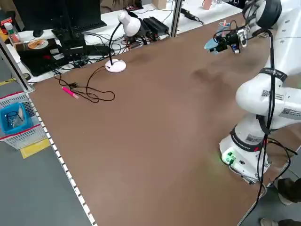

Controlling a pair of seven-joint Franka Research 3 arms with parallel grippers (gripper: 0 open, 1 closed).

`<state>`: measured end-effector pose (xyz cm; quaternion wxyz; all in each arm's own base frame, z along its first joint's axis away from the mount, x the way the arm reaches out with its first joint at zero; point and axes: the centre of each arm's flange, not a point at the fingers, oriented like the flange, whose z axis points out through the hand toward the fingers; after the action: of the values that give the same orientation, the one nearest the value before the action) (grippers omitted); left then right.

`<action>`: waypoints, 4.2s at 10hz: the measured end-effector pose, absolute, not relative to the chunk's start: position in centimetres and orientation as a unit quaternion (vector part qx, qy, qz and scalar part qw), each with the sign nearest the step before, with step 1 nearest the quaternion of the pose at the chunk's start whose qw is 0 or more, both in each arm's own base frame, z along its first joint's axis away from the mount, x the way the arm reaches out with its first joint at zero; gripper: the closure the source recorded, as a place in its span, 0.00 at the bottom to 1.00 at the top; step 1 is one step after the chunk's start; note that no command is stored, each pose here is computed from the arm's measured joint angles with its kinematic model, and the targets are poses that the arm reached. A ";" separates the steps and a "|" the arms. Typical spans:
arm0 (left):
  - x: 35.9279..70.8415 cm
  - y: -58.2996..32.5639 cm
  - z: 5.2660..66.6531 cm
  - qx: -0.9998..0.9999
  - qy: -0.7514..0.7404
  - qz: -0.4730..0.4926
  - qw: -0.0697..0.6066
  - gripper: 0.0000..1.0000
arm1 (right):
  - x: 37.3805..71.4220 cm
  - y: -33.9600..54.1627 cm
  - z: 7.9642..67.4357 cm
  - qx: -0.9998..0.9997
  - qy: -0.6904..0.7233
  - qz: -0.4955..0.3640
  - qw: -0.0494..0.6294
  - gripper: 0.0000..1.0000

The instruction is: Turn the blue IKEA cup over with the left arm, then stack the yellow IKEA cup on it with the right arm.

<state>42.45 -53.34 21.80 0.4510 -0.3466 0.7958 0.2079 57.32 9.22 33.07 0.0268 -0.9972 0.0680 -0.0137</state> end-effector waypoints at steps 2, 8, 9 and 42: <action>39.7 -55.5 18.1 -0.308 0.786 0.219 0.490 0.32 | 57.4 9.4 33.2 -0.996 0.084 -0.017 0.038 0.96; 35.5 -59.9 12.9 -0.280 0.744 0.177 0.581 0.28 | 57.7 10.7 33.9 -0.994 0.099 -0.024 0.041 0.96; 35.1 -60.2 11.9 -0.281 0.740 0.171 0.587 0.26 | 57.7 10.6 33.9 -0.994 0.099 -0.024 0.041 0.96; 53.0 -17.0 54.6 -0.898 0.378 -0.153 0.166 0.01 | 48.3 46.6 36.2 -0.976 0.208 -0.045 0.037 0.96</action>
<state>53.02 -16.98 54.60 0.1663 -0.8978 0.3780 -0.1529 48.34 46.60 36.21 0.0372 -0.9764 0.2079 -0.0448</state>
